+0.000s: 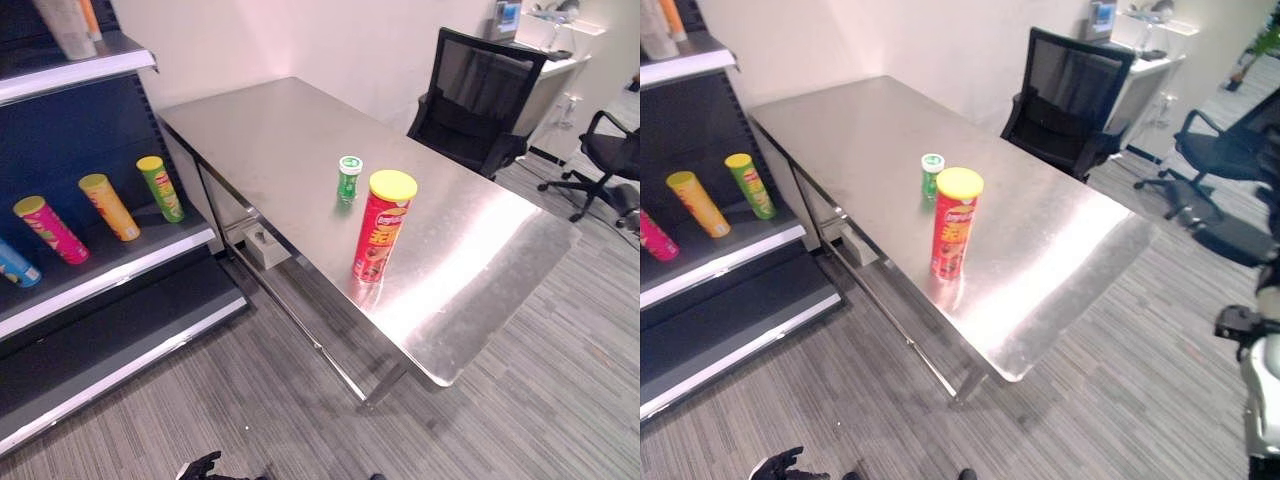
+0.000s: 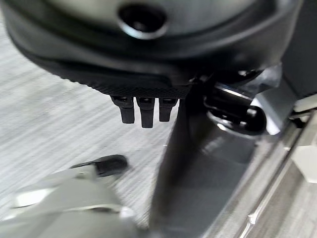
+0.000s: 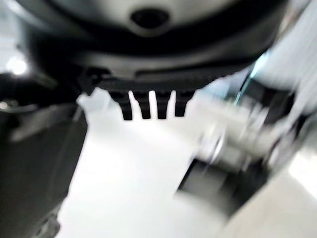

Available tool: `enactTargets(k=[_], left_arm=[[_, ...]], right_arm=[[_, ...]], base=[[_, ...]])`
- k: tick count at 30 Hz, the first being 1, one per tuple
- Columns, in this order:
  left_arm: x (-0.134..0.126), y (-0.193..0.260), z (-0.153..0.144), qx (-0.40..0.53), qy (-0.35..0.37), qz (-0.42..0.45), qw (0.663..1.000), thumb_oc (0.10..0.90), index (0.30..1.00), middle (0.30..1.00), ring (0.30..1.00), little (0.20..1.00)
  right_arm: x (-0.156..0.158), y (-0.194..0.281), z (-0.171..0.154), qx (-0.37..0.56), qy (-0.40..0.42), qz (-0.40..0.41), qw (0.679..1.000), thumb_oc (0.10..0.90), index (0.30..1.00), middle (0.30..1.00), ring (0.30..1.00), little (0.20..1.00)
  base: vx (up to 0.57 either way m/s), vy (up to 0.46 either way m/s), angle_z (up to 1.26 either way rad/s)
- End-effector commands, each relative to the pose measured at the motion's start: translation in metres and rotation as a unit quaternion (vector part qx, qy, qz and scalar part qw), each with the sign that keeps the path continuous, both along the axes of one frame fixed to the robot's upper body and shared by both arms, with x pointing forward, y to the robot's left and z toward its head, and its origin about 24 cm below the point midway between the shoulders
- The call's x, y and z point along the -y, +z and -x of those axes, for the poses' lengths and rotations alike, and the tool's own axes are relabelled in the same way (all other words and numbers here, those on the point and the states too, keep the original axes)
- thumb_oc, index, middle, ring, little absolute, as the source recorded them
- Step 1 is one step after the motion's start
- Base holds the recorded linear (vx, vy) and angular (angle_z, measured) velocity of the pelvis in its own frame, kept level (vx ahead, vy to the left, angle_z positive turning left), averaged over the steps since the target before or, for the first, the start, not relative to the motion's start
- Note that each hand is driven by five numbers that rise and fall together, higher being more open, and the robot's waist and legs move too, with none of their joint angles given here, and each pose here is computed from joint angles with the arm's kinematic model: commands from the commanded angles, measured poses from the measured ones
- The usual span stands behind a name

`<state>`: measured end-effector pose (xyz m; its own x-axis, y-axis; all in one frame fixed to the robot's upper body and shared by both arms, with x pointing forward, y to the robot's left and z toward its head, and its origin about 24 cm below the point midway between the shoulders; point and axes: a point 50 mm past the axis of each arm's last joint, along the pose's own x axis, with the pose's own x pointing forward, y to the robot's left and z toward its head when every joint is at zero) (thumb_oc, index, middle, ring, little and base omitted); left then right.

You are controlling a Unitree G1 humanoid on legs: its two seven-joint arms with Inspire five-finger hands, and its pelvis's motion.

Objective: Put the goods on the table back onto the shelves and tidy them up.

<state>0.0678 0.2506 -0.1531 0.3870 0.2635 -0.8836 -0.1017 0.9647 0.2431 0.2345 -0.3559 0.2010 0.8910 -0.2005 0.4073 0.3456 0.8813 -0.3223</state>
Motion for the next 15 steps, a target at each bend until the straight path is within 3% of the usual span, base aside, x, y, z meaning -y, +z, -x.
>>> enactTargets(k=[1, 7, 15], left_arm=[[-0.011, 0.006, -0.022, 0.027, -0.028, -0.011, 0.999, 0.8, 0.9, 0.9, 0.9, 0.9], [-0.004, 0.003, -0.017, 0.021, -0.023, 0.005, 0.999, 0.8, 0.9, 0.9, 0.9, 0.9], [-0.004, -0.001, -0.004, 0.002, -0.01, 0.006, 1.0, 0.8, 0.9, 0.9, 0.9, 0.9]], right_arm=[[-0.003, 0.052, -0.009, 0.104, 0.047, -0.013, 0.993, 0.8, 0.9, 0.9, 0.9, 0.9], [-0.036, 0.057, -0.041, 0.072, 0.128, 0.002, 0.989, 0.8, 0.9, 0.9, 0.9, 0.9], [-0.055, 0.067, -0.051, 0.072, 0.176, 0.018, 0.982, 0.8, 0.9, 0.9, 0.9, 0.9]], base=[[0.0, -0.01, 0.04], [0.0, -0.008, 0.11], [0.01, -0.011, 0.13]])
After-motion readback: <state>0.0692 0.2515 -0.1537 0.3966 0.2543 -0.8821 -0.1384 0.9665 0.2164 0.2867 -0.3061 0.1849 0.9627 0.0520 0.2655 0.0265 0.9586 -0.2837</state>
